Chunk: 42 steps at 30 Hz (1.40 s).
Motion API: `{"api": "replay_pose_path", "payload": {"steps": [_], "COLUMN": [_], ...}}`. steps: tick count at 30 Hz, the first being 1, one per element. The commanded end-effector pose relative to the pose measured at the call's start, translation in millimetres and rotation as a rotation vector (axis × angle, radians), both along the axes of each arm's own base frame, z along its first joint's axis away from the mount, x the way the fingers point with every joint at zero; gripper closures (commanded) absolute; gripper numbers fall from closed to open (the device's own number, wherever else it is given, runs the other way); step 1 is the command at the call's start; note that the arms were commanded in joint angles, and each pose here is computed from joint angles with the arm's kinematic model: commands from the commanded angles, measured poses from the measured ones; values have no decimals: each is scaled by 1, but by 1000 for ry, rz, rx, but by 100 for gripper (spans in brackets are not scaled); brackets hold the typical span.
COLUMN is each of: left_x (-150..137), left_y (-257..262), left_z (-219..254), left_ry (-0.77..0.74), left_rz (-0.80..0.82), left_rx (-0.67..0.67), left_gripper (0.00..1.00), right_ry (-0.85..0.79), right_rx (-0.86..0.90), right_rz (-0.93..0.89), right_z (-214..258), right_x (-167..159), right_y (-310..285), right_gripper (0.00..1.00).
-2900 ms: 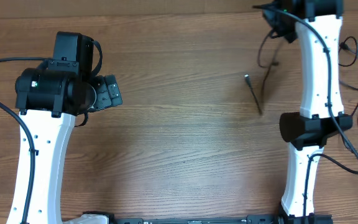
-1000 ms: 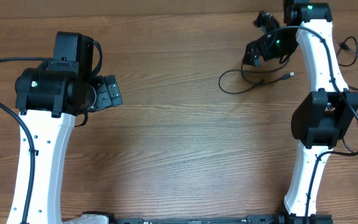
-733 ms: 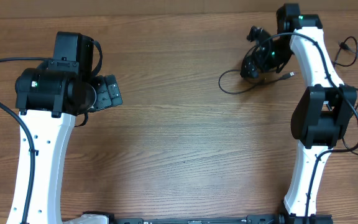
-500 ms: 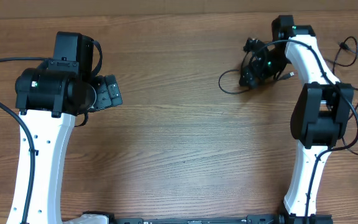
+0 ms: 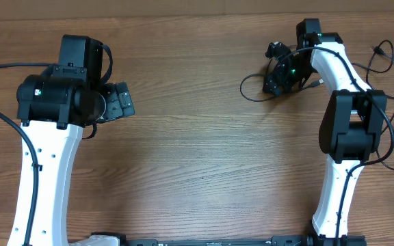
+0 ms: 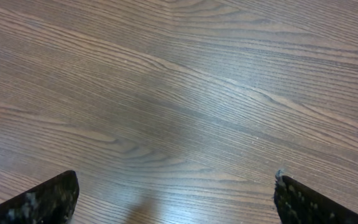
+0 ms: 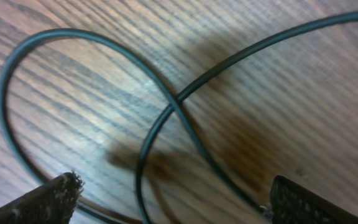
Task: Untangle cables
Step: 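Pull the grasped cable with the right gripper to the right edge pile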
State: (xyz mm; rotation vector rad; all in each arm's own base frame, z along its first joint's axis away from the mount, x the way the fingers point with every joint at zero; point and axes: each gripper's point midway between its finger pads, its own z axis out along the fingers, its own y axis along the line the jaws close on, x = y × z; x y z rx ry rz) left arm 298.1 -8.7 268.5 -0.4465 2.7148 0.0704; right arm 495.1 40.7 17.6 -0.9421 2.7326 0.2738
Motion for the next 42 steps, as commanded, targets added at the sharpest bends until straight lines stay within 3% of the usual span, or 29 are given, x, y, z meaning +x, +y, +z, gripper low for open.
{"api": "replay_pose_path", "payload": {"steps": [1,4,17,19,20,21,24,26,27,28,35,42], "left_x": [0,0,0,0,0,0,0,0,0,0,0,0], "left_y": [1,1,1,1,1,1,1,1,1,1,1,1], "left_z": [6,6,6,6,6,6,6,6,6,6,6,6], "left_ry": [-18,-18,-18,-18,-18,-18,-18,-18,-18,-18,-18,-18], "left_rz": [-5,-5,-5,-5,-5,-5,-5,-5,-5,-5,-5,-5], "left_rx": [0,0,0,0,0,0,0,0,0,0,0,0], "left_gripper": [0,0,0,0,0,0,0,0,0,0,0,0], "right_ry": [-51,-68,47,68,78,89,97,92,89,86,17,47], "right_rx": [-25,-25,-24,-25,-28,-28,-28,-50,-76,-102,-321,-321], "right_rz": [44,44,87,101,100,100,99,97,89,74,-316,-748], "right_z": [9,10,-9,-15,-19,-22,-23,-24,-25,-26,-23,-19], "right_x": [6,10,-23,-30,-33,-37,-39,-37,-36,-34,-9,-18], "right_y": [0,0,1,1,0,0,0,-4,-8,-13,-70,-139], "right_gripper": [7,14,14,18,24,38,52,67,86,96,96,96]}}
